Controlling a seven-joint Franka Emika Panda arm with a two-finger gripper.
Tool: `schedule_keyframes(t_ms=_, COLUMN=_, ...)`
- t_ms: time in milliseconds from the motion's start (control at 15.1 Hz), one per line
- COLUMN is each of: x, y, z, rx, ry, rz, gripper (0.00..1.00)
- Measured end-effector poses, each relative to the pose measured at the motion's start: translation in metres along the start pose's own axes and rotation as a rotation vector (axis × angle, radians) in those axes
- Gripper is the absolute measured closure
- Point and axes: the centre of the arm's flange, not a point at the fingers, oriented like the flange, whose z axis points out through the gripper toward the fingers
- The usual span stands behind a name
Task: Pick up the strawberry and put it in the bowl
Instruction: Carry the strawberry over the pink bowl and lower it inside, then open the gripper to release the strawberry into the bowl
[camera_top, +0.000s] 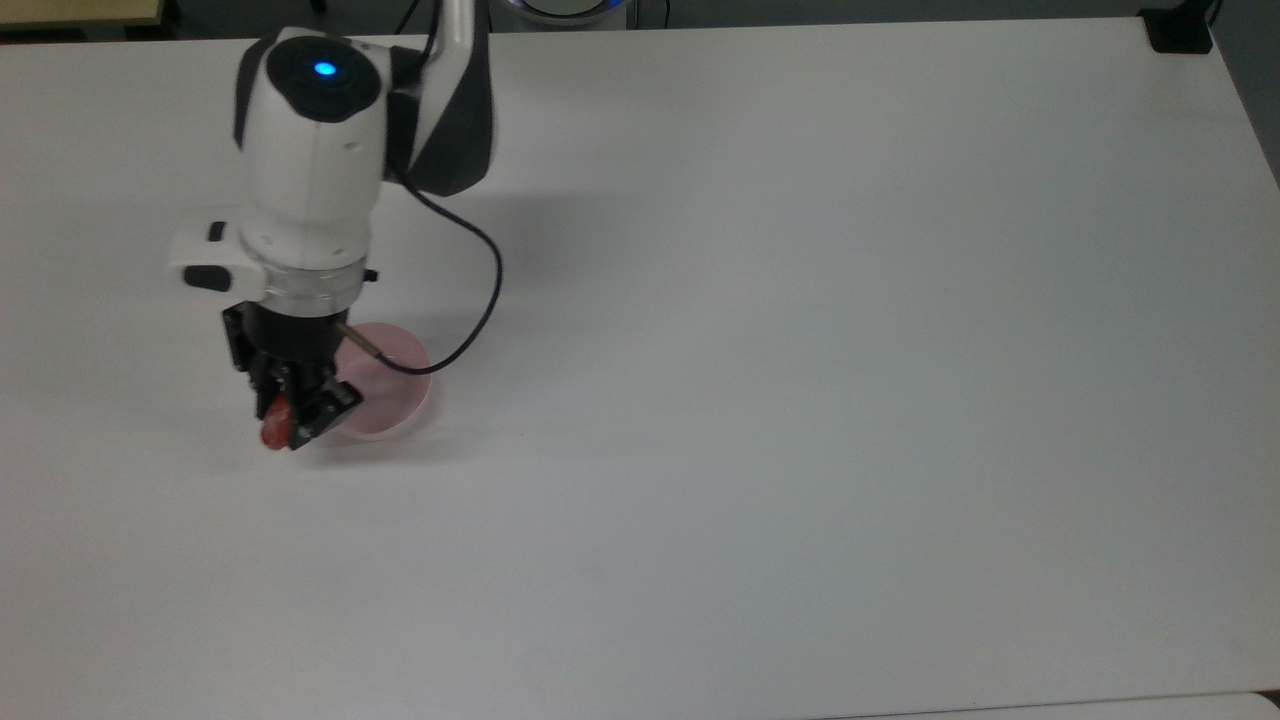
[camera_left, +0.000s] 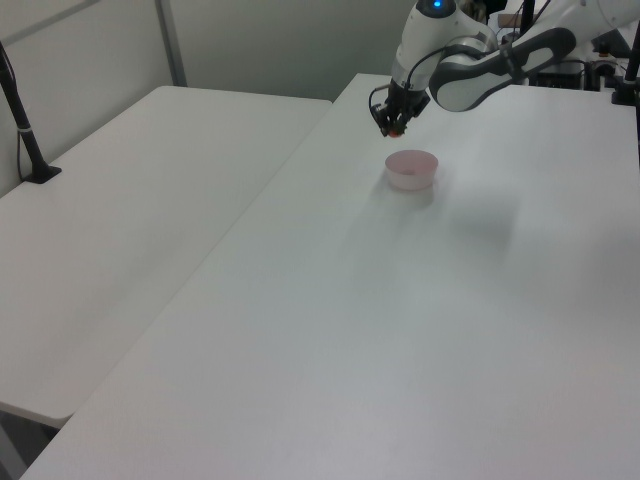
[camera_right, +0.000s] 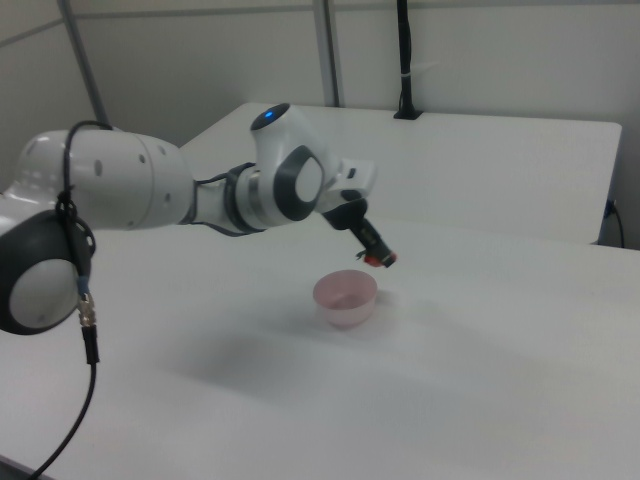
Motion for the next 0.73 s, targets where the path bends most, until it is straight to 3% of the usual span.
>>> schedule_keyframes(t_ms=198, x=-0.029, y=-0.013, z=-0.004, rx=-0.023, ry=-0.050, rz=-0.043, gripper=0.60)
schedule_keyframes(t_ms=595, x=-0.057, y=-0.021, z=-0.005, rx=-0.069, ry=-0.120, rz=-0.088, gripper=0.60)
schedule_keyframes(t_ms=727, x=-0.060, y=-0.021, z=-0.004, rx=-0.071, ry=-0.124, rz=-0.093, gripper=0.51)
